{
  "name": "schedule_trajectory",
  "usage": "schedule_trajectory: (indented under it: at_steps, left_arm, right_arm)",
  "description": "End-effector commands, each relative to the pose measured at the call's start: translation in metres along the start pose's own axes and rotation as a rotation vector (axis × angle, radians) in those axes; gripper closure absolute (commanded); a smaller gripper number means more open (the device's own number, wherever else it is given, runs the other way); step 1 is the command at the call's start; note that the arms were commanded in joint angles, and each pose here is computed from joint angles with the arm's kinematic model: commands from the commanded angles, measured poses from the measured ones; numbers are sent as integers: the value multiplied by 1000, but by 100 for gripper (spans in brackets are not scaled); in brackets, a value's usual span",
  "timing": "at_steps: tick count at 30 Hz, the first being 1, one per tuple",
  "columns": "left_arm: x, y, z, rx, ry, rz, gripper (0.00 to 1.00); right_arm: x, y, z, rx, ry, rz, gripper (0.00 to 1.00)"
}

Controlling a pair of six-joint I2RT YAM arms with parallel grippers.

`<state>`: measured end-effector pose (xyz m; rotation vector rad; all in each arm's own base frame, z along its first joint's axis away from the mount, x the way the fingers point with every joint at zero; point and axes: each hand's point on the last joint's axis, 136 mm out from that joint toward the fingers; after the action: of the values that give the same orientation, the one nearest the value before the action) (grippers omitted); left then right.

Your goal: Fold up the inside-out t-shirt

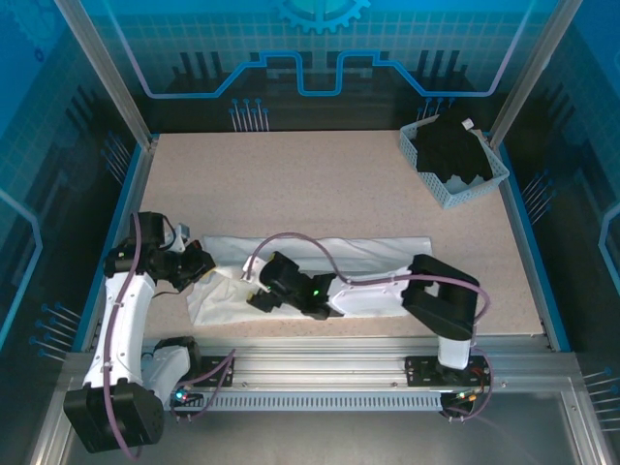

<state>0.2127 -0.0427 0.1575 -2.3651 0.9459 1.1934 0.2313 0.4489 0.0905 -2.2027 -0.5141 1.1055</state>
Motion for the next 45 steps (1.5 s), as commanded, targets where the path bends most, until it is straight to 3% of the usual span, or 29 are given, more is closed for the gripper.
schedule_trajectory:
  at_steps: [1, 11, 20, 24, 31, 35, 40, 45]
  left_arm:
    - [3, 4, 0, 3, 22, 25, 100]
    - [4, 4, 1, -1, 19, 23, 100]
    - [4, 4, 3, -3, 11, 24, 100]
    - [4, 3, 4, -4, 5, 21, 100]
    - [5, 3, 5, -8, -3, 23, 100]
    - [5, 3, 5, -9, -5, 23, 100]
    - [5, 3, 7, -11, -16, 24, 100]
    - [6, 2, 9, -20, -30, 27, 100]
  right_arm:
    - [11, -20, -18, -26, 154, -45, 8]
    - [37, -28, -26, -38, 307, -73, 7]
    - [8, -15, -48, -62, 477, 3, 13]
    - [-9, -5, -53, -52, 483, 40, 24]
    - [-20, 6, -53, -97, 452, 84, 55]
    - [-19, 9, -44, -116, 377, 99, 63]
    - [-20, 21, -29, -138, 274, 142, 82]
    - [-22, 28, -15, -145, 167, 161, 89]
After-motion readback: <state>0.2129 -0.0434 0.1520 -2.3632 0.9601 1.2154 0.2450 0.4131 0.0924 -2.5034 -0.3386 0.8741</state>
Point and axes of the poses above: each hand's point on the last joint's axis, 136 mm out from that joint toward the fingers, its own x axis out along the fingers, its own z axis along the line the jaws close on, y = z × x, and after that the axes turned 14 degrees about -x, right-handed
